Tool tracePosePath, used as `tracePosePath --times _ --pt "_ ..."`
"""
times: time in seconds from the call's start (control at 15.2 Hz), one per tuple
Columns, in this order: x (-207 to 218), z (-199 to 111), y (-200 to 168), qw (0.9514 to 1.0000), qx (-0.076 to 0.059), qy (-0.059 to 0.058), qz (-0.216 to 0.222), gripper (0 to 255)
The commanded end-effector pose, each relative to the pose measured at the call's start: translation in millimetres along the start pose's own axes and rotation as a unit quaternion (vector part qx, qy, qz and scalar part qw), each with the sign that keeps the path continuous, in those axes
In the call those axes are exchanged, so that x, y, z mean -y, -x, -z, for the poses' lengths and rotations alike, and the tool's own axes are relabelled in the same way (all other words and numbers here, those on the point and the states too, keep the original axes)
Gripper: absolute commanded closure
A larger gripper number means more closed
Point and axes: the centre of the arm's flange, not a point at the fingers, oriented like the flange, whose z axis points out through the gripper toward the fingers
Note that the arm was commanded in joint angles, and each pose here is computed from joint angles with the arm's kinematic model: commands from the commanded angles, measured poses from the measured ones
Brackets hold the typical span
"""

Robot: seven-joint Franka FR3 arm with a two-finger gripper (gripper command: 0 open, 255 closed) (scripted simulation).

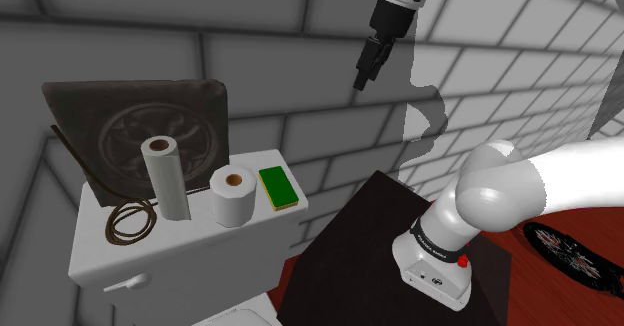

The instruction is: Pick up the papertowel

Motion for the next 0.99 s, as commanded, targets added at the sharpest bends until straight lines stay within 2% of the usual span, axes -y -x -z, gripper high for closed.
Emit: tracePosePath --times 0.0,0.92 --pt "0 0 0 1.0000 0.000 0.000 0.000 0" --pt "130 -67 -102 0.9995 -0.029 -0.005 -0.004 0"
